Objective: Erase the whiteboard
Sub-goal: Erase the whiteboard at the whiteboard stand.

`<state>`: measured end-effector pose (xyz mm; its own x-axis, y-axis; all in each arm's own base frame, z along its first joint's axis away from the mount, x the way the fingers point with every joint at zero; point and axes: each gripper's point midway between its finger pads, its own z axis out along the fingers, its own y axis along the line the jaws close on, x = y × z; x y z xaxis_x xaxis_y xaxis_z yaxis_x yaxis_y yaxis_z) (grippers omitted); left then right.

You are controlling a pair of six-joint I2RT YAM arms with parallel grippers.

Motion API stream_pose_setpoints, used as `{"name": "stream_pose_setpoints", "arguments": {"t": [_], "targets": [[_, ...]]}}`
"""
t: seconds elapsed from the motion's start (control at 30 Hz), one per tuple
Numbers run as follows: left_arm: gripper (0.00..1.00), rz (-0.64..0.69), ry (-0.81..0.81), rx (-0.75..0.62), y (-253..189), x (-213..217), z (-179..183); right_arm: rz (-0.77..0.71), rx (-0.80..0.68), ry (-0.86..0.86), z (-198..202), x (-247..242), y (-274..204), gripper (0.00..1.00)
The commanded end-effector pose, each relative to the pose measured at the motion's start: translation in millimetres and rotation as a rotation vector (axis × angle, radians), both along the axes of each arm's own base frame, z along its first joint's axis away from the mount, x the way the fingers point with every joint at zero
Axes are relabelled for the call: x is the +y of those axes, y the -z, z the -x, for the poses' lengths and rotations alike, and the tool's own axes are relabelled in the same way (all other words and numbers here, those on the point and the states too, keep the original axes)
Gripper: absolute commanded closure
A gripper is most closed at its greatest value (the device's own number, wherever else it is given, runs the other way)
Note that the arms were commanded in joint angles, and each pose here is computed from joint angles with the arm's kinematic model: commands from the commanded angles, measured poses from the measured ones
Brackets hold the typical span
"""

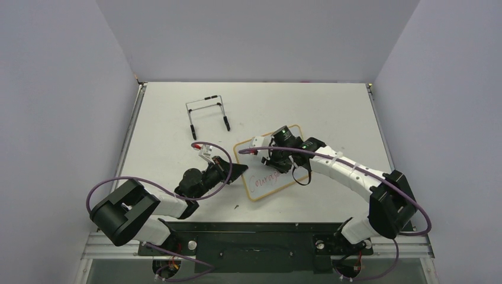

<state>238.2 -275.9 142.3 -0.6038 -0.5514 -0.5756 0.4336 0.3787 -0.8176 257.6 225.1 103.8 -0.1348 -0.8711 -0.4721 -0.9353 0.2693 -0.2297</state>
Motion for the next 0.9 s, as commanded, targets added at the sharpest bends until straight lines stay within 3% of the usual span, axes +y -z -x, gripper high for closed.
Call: {"name": "stream_pose_setpoints", "arguments": {"t": [0.0, 0.13, 0.37, 0.67, 0.77, 0.87], "targets": [[1.0, 0.108, 0.085, -0.181, -58.0, -14.6, 9.0, -0.027, -0.095, 0.214, -43.7, -26.5, -9.7, 1.0], [1.0, 0.114, 0.089, -0.184, -58.6, -15.3, 9.0, -0.016, -0.071, 0.186, -37.7, -25.7, -4.8, 1.0], [1.0, 0.115, 0.073, -0.184, -58.0, -10.6, 10.9, 0.015, 0.047, -0.133, 20.2, 9.7, 8.1, 1.0], [1.0, 0.11, 0.078, -0.193, -60.4, -10.8, 11.7, 0.016, -0.119, 0.269, -52.1, -42.2, -3.2, 1.0], [1.0, 0.111, 0.081, -0.194, -60.7, -11.1, 11.8, 0.011, -0.092, 0.243, -46.1, -38.9, 0.3, 1.0], [1.0, 0.11, 0.076, -0.192, -59.2, -9.6, 12.7, 0.001, -0.026, 0.061, -16.1, -12.0, 6.8, 1.0]]}}
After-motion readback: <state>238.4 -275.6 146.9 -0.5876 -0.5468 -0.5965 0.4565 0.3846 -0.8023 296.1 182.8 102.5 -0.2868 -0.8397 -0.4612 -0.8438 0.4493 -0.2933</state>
